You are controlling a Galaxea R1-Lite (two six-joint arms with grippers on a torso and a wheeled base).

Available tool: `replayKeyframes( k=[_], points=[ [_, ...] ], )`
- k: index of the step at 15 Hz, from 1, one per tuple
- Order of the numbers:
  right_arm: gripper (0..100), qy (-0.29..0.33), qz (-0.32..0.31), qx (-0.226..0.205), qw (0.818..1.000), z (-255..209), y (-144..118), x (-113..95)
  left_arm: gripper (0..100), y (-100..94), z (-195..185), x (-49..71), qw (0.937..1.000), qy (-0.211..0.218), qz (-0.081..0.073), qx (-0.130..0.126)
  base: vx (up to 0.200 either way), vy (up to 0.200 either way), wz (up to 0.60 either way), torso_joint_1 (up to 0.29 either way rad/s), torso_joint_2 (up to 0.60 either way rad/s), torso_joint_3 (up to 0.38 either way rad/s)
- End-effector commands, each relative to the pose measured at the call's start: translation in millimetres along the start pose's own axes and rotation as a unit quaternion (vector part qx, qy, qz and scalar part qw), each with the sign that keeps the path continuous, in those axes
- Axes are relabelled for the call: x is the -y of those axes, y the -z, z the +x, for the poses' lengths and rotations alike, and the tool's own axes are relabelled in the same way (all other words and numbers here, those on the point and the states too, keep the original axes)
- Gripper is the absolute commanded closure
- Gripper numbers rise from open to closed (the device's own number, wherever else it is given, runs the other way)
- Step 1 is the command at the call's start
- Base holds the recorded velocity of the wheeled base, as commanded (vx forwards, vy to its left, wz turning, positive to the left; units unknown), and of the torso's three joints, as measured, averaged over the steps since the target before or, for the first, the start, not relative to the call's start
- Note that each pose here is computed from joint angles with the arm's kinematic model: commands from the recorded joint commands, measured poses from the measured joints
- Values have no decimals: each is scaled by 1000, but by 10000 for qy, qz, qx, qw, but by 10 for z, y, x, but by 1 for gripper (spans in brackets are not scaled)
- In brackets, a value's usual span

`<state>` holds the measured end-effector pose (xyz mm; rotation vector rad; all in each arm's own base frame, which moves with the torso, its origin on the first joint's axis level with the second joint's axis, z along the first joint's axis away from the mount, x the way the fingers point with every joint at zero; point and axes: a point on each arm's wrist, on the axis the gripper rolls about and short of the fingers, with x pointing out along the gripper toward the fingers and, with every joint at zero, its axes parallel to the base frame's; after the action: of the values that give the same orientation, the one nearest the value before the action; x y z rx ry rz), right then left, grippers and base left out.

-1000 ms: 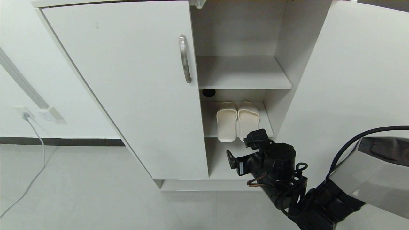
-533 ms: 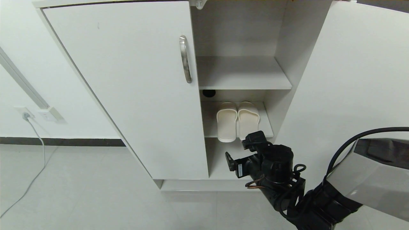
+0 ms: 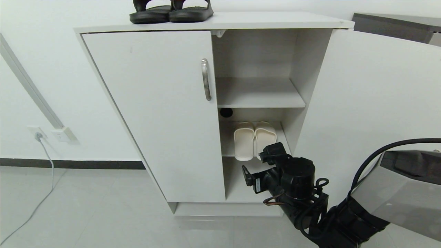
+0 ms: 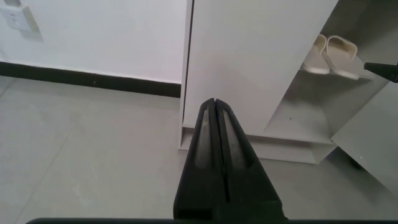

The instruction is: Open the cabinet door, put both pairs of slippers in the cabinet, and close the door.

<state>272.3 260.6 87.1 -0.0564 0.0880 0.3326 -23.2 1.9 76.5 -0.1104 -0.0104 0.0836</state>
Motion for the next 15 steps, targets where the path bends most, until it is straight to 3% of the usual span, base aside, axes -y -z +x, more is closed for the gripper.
replayKeyframes(
  k=[1, 7, 15],
  points=[
    [0, 2, -1, -17, 10000, 4, 18, -3, 100, 0, 1, 0, 10000, -2, -1, -5, 0, 0, 0, 7, 2, 203],
    [0, 2, -16, -31, 10000, 1, 41, -1, 100, 2, 2, -1, 10000, -10, -1, -5, 0, 0, 0, 3, 2, 194],
    [0, 19, -128, 126, 9998, 7, 83, 9, 100, 4, 2, -1, 10000, -11, 0, -12, 0, 0, 0, 0, 0, 0]
  ],
)
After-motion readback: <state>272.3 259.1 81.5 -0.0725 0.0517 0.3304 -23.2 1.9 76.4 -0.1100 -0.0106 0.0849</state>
